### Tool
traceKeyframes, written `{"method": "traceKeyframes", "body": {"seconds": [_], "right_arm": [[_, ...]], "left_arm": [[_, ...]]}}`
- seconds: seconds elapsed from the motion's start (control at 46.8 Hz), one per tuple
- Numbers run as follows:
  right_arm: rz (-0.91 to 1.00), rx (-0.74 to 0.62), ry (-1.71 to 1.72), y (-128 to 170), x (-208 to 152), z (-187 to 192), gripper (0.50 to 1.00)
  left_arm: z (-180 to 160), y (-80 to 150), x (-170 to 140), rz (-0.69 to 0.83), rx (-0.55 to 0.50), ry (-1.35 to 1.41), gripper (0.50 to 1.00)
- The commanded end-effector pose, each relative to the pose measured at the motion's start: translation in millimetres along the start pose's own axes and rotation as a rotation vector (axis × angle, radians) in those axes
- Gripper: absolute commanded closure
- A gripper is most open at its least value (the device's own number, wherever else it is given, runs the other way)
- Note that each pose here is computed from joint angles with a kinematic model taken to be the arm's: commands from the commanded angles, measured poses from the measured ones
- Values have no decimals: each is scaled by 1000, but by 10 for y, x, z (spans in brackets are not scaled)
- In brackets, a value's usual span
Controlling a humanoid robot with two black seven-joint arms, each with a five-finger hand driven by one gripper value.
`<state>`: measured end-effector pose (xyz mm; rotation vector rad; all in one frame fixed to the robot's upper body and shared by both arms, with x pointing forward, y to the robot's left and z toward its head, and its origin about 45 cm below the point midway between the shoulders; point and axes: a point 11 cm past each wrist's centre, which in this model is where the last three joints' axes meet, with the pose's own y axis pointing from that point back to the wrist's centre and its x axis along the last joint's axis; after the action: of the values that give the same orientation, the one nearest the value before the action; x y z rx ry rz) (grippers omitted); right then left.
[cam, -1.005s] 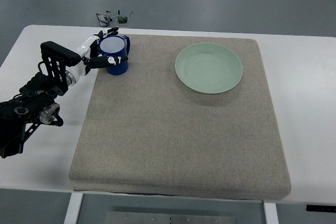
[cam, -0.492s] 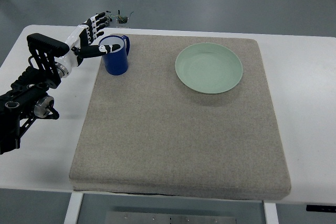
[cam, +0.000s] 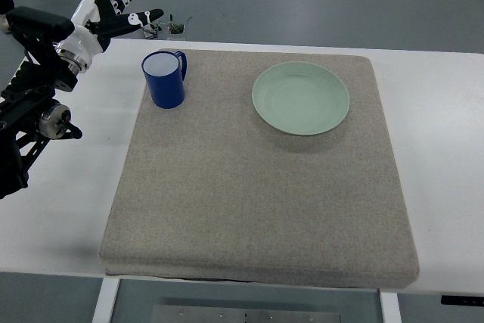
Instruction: Place cup left of plate with left hand
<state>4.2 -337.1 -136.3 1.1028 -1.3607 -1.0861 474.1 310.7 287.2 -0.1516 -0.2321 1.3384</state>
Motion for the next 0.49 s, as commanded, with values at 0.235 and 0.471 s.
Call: {"method": "traceKeyframes", "body": {"seconds": [0.235, 0.471], "right_arm": [[-1, 0, 0, 0, -3, 0, 566], [-1, 0, 0, 0, -3, 0, 566]], "left_arm": [[282, -257, 157, 187, -70, 283, 506], [190, -376, 140, 292, 14, 424, 506]]}}
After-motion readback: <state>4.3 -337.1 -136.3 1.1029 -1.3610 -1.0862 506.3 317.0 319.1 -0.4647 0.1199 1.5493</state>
